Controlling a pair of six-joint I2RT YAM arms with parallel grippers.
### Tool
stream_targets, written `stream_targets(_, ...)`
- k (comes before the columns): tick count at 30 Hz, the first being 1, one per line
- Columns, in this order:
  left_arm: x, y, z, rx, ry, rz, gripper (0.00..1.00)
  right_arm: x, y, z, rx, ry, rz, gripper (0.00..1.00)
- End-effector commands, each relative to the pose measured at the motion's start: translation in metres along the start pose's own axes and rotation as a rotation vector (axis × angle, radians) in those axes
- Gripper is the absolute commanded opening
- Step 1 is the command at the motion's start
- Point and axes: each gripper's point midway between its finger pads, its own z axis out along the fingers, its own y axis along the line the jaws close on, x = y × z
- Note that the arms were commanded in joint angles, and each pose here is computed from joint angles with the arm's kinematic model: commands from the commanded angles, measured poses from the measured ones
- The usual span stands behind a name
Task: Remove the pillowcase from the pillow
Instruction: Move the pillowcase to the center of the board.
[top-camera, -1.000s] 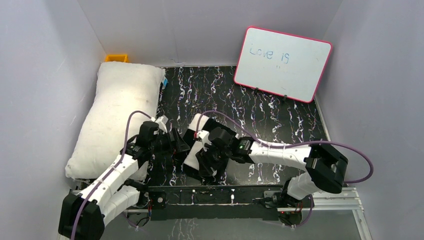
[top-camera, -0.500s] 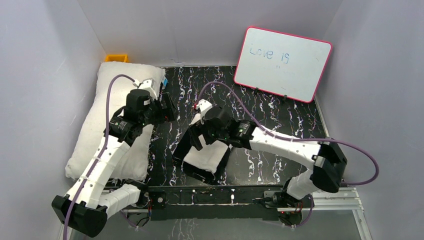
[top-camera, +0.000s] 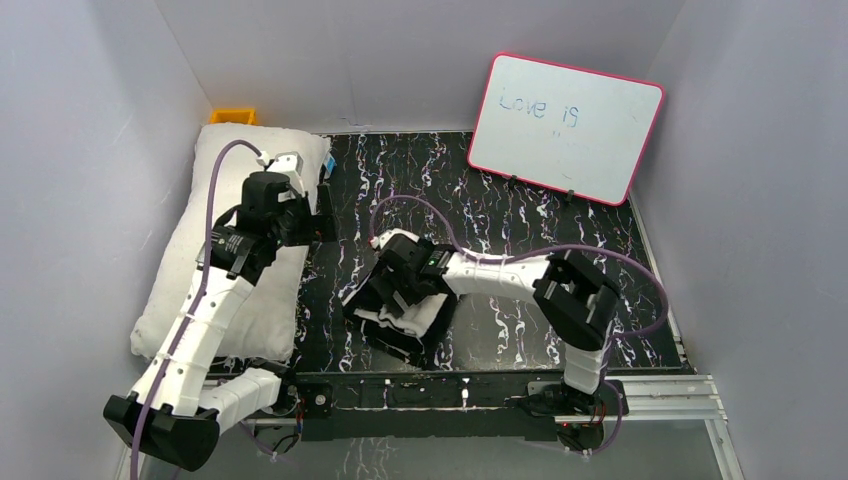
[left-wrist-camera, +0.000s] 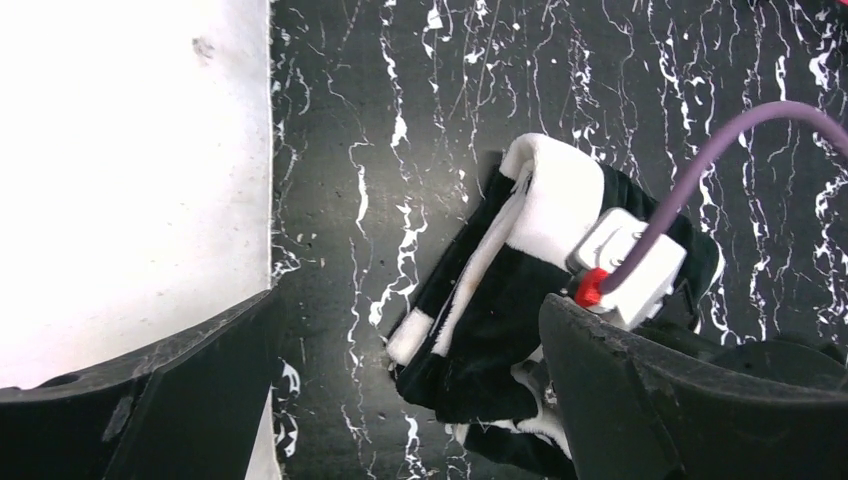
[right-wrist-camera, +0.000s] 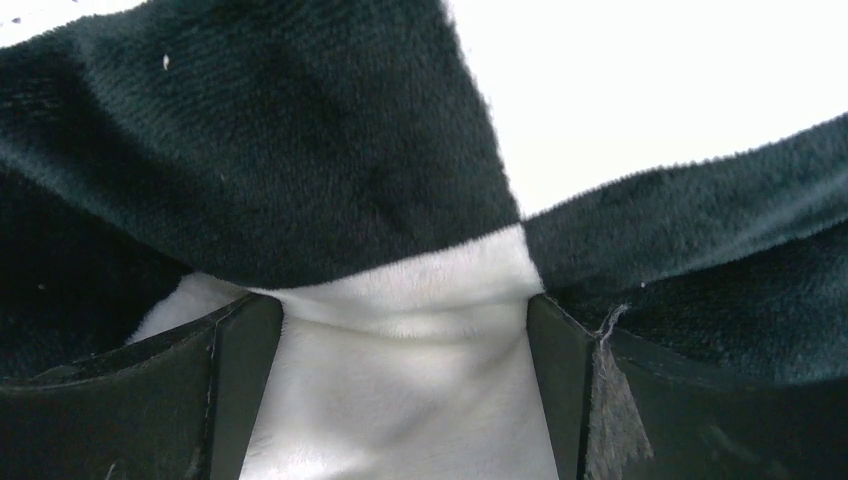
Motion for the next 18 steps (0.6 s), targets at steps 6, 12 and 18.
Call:
stream_targets(6, -0.042, 0.044, -0.011, -0.114, -0.093, 0.003, 0.98, -0.080, 0.034, 0.058, -0.134, -0.150, -0.255, 0.99)
stream_targets(12, -0.088, 0.043, 0.001, -0.035, -0.185, -0.091, 0.98, -0.168, 0.063, 0.055, -0.348, -0.340, -0.338, 0.99)
stream_targets(18, -0.102, 0.018, 0.020, 0.148, -0.162, -0.094, 0.98, -0.238, 0.070, -0.007, -0.356, -0.511, -0.333, 0.99)
